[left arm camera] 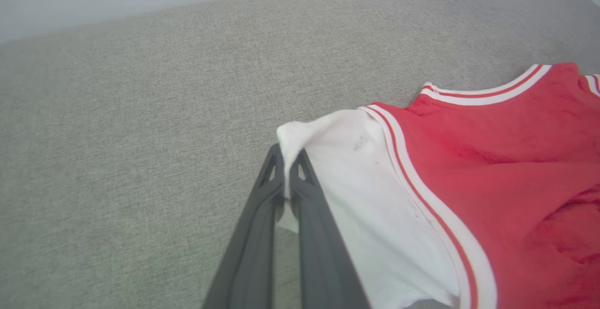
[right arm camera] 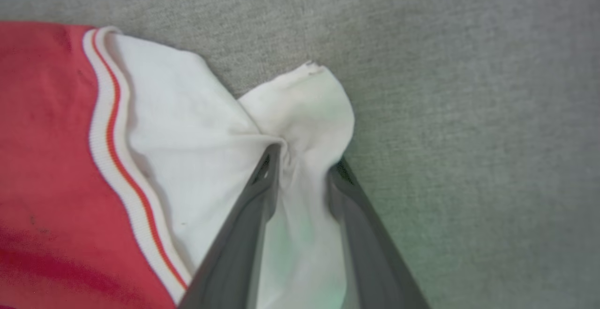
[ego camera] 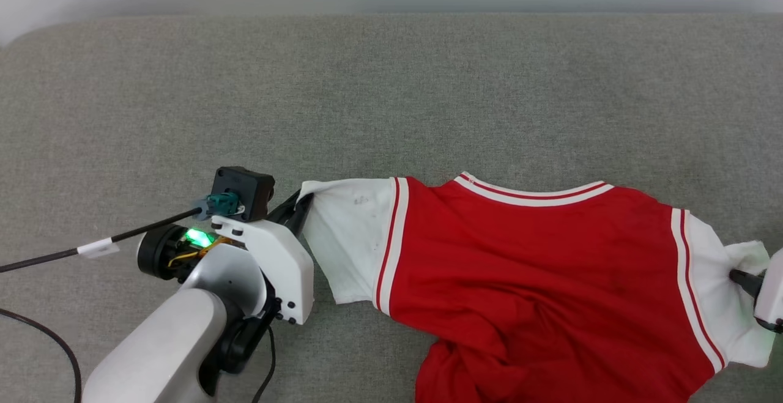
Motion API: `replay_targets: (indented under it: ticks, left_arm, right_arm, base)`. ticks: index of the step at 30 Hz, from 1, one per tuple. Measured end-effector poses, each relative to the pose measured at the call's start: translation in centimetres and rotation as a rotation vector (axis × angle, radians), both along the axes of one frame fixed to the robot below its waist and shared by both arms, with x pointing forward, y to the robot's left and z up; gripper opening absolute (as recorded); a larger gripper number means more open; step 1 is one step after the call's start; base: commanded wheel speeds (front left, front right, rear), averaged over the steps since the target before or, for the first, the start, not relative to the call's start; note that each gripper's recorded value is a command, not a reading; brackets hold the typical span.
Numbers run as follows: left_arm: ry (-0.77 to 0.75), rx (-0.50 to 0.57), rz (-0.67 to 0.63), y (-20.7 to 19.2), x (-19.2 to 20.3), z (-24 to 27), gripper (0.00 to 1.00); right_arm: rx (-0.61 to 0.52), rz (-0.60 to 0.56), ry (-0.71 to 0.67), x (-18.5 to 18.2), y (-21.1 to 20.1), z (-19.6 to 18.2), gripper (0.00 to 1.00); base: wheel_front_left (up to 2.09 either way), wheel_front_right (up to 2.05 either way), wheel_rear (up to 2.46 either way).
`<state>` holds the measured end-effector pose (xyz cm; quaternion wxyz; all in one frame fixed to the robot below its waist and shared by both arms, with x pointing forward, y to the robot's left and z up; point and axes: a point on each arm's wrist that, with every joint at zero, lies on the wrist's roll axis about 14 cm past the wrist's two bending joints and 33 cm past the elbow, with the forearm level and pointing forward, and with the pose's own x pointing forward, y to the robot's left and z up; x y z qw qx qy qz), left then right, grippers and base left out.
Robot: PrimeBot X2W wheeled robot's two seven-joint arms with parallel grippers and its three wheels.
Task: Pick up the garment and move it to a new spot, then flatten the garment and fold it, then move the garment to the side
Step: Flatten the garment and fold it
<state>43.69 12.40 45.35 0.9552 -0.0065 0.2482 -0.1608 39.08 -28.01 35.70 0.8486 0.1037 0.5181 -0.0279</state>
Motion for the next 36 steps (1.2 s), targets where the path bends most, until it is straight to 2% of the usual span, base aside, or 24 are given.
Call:
replay_targets:
  ticks: [7,14,23,36]
  left_arm:
    - [-0.073,0.006,0.021,0.7,0.5,2.1,0.00]
    - [-0.224,0.024,0.058,1.9,2.7,7.1,0.00]
    - [-0.395,-0.026,0.105,2.2,6.7,13.9,0.00]
    - [-0.687,-0.039,0.170,3.5,15.5,22.9,0.00]
  right_arm:
    - [-0.015,0.049,-0.078,0.4,0.8,2.4,0.00]
    - [-0.084,0.111,-0.283,2.9,1.0,8.9,0.00]
    - [-0.154,0.146,-0.506,6.3,1.3,17.0,0.00]
    - [-0.254,0.178,-0.893,16.0,2.7,27.8,0.00]
  base:
    - [0.00,0.00,0.00]
    - [0.00,0.00,0.00]
    - [0.00,0.00,0.00]
    - [0.00,0.00,0.00]
